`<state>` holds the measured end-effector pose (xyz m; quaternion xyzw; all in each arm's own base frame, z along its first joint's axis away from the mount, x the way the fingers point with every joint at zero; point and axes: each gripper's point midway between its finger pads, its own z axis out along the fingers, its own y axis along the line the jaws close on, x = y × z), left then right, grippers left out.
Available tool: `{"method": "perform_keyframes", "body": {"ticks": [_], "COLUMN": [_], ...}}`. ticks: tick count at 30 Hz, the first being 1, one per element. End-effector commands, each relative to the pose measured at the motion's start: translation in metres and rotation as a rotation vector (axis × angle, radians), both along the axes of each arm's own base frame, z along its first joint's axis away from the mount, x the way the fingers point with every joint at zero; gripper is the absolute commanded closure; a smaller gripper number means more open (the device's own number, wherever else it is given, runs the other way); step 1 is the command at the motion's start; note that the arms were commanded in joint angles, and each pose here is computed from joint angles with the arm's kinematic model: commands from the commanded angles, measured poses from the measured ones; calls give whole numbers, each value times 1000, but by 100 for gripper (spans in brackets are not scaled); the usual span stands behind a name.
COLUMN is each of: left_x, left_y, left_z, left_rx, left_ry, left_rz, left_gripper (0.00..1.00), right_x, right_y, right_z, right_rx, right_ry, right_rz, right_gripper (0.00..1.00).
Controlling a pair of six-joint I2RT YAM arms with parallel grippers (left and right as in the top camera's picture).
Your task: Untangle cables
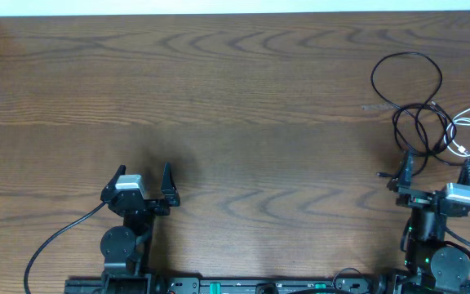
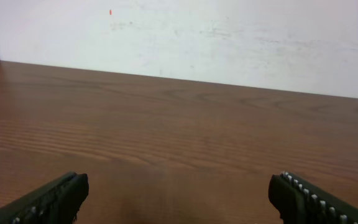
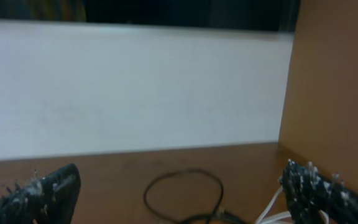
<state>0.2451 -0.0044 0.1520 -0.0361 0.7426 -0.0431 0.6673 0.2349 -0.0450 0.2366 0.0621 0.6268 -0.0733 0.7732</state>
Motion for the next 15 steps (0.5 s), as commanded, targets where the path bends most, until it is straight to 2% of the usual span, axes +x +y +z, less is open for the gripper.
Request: {"method": "perform_keyframes", "body": {"ticks": [1,6,11,15], "left_x": [-1,-1,-1,-1], "left_y": [5,5,5,5], "left_z": [-16,-16,-16,-16], "left_rx": [21,21,21,21], "left_ry": [50,50,50,50], "left_rz": [25,25,25,25], "left_gripper": [2,2,2,2], "right_x": [5,9,11,11], "right_y": [7,31,42,42], "right_z": [-20,-24,-77,-80], "right_rx": [14,14,33,35], "right_ry": [33,51,266,279], "right_rz": [37,134,180,178], "right_gripper": [1,1,1,1]}}
